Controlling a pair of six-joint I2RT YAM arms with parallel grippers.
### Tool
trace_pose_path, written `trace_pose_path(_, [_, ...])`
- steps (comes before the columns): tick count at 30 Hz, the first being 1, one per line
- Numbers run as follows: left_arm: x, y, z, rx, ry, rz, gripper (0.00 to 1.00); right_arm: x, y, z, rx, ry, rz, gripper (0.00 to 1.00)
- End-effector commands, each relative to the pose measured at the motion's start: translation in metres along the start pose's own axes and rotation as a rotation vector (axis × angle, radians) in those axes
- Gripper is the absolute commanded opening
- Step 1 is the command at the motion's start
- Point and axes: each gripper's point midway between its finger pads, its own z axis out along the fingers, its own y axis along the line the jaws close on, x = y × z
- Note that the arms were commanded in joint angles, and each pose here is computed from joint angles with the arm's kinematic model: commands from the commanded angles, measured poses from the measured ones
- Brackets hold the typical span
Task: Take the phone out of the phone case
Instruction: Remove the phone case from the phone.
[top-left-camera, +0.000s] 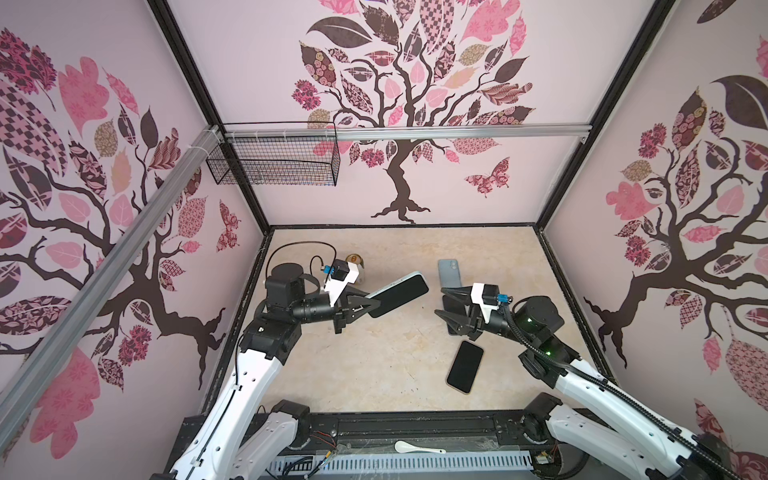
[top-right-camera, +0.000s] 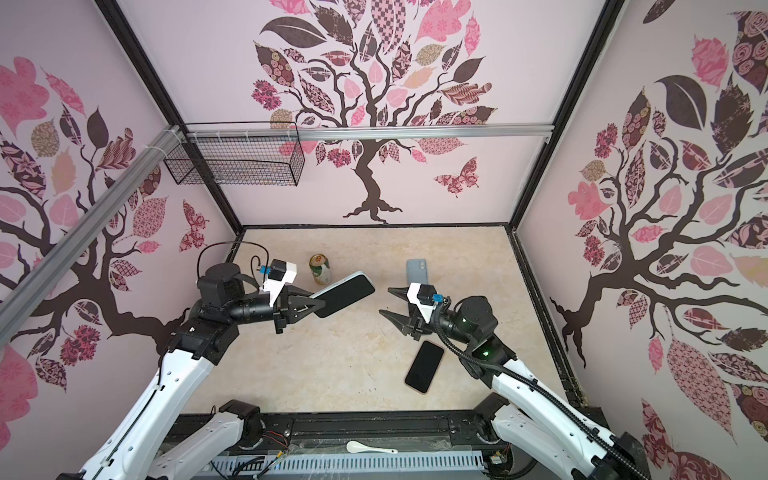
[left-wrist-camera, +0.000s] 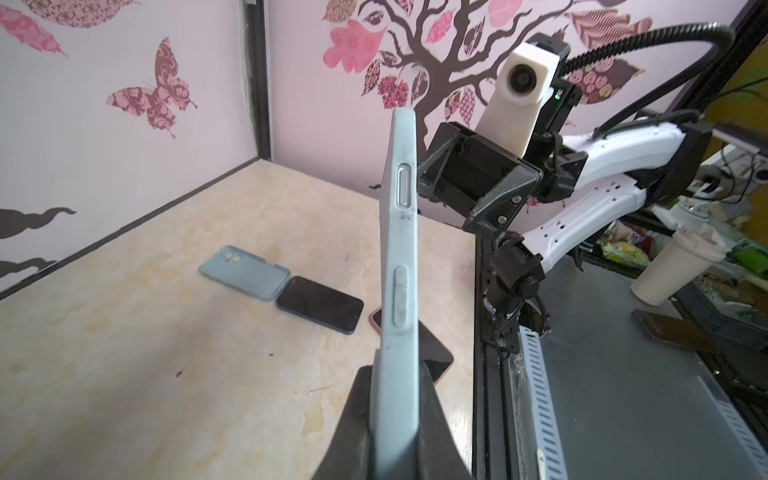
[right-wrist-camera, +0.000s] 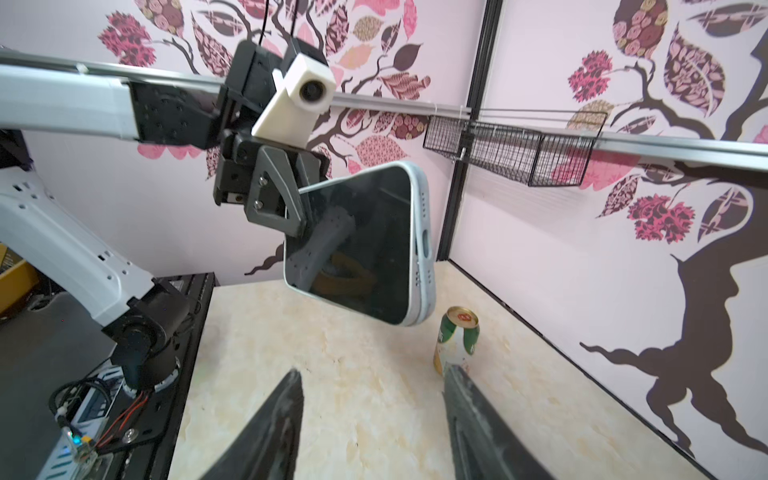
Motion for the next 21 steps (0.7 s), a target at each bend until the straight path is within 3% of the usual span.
trace_pose_path(1, [-0.028,-0.023,0.000,0.111,-0.104,0.071,0.00,-0.040,0.009,-0.004,-0.045,-0.146,-0.028,0.58])
trace_pose_path(7, [-0.027,-0.033,0.008,0.158,-0.096,0.082,0.00,-0.040,0.018,-0.004,-0.108,-0.159,-0.020,0.58])
trace_pose_path(21, [-0.027,-0.030,0.009,0.126,-0.099,0.091,0.00,-0.036,0.024,-0.011,-0.110,-0.138,-0.035,0.57])
